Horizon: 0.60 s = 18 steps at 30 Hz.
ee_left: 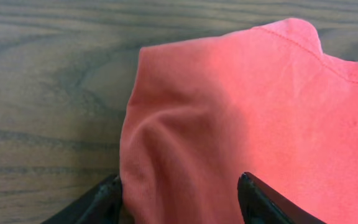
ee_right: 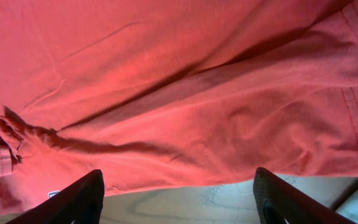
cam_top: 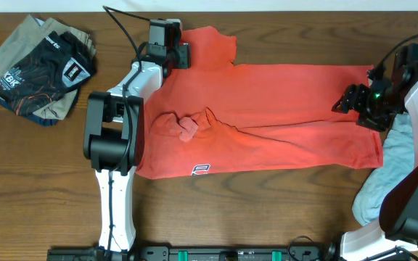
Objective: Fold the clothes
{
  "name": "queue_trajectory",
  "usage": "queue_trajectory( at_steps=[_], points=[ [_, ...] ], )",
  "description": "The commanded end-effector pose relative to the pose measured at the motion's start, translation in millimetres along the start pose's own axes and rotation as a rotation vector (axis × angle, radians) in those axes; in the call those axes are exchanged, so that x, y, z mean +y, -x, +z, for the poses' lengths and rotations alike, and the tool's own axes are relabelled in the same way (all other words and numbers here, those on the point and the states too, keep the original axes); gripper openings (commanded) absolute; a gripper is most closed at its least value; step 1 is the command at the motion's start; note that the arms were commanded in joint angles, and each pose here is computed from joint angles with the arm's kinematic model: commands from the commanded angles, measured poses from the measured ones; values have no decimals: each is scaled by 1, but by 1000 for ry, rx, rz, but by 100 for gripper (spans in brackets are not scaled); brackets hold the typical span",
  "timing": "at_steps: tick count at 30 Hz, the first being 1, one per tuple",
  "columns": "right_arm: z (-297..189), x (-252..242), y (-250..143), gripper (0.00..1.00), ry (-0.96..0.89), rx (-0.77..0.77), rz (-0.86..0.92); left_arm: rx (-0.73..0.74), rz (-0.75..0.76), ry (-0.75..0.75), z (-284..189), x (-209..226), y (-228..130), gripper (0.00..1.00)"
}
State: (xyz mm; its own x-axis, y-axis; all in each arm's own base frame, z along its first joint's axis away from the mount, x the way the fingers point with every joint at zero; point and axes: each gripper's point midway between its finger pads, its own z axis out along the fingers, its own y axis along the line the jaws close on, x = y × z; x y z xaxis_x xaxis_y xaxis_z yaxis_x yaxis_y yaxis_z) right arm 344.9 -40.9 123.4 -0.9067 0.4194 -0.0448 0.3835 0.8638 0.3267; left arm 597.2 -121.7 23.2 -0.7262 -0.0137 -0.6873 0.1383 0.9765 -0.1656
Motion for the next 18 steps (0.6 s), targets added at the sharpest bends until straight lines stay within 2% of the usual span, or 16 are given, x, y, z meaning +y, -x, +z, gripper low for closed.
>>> queue_trajectory(
  at_steps=[1,2,6,8,13,18],
  points=[
    [-1,4,-1,74,4,1,-24,40,4,12,15,6,-19,55],
    [-1,4,-1,74,4,2,-24,41,4,12,15,6,-20,50],
    [-1,3,0,74,-3,-1,-25,0,2,13,15,10,-9,9],
    [-1,1,2,73,-14,-11,-27,-25,-27,17,12,15,0,6],
    [-2,-12,18,73,-96,-77,-41,-54,-181,31,-9,32,19,6],
    [-5,-18,51,73,-144,-211,-67,3,-231,-68,-35,20,24,6]
  ],
)
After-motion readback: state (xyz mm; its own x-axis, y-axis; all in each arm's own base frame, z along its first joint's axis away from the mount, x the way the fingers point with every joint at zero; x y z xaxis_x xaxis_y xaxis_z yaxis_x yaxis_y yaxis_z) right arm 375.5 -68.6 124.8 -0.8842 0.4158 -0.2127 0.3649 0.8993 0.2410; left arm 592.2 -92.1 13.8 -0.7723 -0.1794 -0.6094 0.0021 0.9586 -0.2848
